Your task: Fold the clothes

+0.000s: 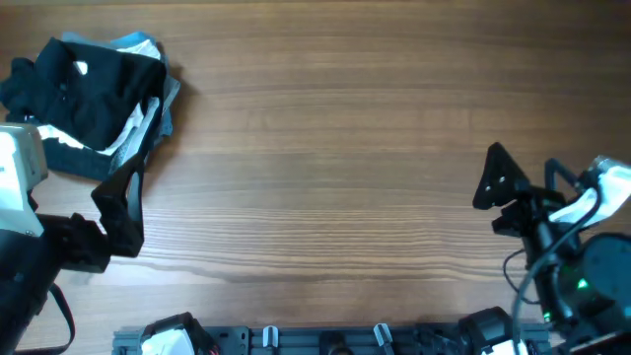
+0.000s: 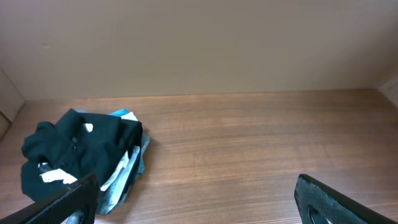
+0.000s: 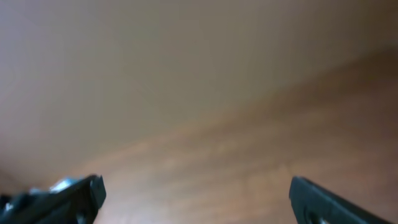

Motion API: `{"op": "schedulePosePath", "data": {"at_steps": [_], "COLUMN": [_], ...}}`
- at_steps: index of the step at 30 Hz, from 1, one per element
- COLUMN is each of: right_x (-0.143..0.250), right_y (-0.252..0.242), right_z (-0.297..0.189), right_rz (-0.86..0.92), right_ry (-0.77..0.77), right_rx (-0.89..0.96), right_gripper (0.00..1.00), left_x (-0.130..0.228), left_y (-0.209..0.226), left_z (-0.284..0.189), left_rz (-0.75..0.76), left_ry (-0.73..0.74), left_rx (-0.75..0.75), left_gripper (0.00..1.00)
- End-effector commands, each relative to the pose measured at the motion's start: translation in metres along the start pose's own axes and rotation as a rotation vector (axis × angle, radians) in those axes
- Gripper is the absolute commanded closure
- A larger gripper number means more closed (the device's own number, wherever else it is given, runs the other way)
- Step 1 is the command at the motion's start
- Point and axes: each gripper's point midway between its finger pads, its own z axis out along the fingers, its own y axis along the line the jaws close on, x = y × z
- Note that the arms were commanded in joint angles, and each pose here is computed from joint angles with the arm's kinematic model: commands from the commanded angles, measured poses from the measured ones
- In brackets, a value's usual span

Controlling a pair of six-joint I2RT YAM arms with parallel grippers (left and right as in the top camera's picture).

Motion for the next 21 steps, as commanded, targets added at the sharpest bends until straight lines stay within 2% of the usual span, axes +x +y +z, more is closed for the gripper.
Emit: {"op": "schedulePosePath", "data": {"at_steps": [1,5,9,16,21], "right_x": [0.031,0.06,0.074,0.104,0.142], "right_y": [-0.007,-0.015,-0.034,-0.052,-0.068], "right_z": [0.004,0.01,0.005,0.025,0.049], "right_rz": [-0.089,-0.071,-0.023,-0.012,0.136], "right_ry": [-0.048,-0.13,-0.208,-0.202,-0.205], "right_rx": [-0.079,-0.162,-0.152,-0.124,-0.144], "right_gripper": [0.0,0.0,0.0,0.0,0.0], "left_x": [0.0,0.0,0.0,0.0,0.0], "left_y": [0.001,0.001,0.001,0.001,0.001], "left_z": [0.002,0.002,0.002,0.002,0.002], "left_rz": [0.02,0.02,0.02,0.02,0.02], "left_ry": [0.006,0.006,0.006,0.006,0.006], "left_rx": [0.002,0.001,0.001,0.001,0.001], "left_gripper": [0.0,0.0,0.0,0.0,0.0]}}
